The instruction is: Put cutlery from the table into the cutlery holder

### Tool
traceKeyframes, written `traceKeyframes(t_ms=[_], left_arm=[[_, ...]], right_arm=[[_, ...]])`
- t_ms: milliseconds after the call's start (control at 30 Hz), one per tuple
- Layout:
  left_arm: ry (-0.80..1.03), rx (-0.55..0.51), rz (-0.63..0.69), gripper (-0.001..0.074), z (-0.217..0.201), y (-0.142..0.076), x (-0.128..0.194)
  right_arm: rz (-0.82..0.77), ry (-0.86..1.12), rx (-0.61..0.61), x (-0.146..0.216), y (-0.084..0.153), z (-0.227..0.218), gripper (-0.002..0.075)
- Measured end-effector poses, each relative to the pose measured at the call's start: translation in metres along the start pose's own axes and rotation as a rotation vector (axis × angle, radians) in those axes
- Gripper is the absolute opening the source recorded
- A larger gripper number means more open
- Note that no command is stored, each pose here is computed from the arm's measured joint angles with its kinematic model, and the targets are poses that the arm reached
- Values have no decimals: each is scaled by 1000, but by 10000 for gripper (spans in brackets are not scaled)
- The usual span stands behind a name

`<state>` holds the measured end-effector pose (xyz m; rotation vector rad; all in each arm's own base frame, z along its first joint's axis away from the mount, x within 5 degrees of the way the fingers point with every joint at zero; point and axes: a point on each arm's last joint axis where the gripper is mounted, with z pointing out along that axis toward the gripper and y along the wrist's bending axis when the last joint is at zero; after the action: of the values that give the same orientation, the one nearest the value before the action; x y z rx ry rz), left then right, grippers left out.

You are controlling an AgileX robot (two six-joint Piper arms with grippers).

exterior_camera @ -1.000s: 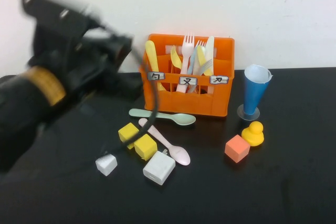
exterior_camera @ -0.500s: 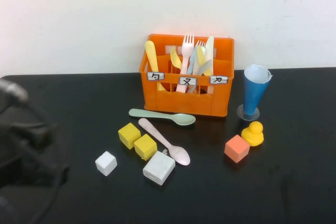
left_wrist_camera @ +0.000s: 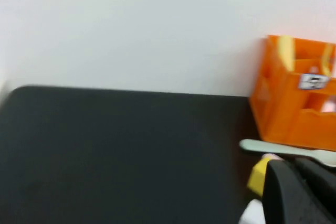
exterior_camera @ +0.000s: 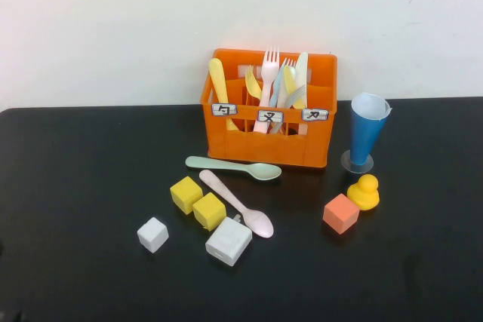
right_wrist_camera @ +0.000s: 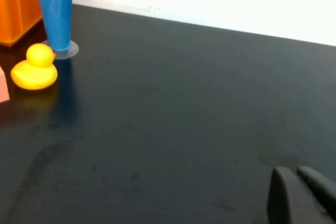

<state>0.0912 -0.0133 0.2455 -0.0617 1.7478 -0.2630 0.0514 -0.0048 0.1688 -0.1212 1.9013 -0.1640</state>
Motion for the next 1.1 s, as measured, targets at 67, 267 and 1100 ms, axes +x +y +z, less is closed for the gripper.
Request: traceKeyframes(t_ms=[67, 267, 1100], left_arm=[[-20, -30, -22, -1, -6, 6, 14], [-71, -134, -49, -1, -20, 20, 47], [70, -177, 25, -1, -26, 24, 74]], right_arm=[[0, 0, 0, 0, 0, 0, -3], [0, 0, 0, 0, 0, 0, -3], [0, 0, 0, 0, 0, 0, -3]])
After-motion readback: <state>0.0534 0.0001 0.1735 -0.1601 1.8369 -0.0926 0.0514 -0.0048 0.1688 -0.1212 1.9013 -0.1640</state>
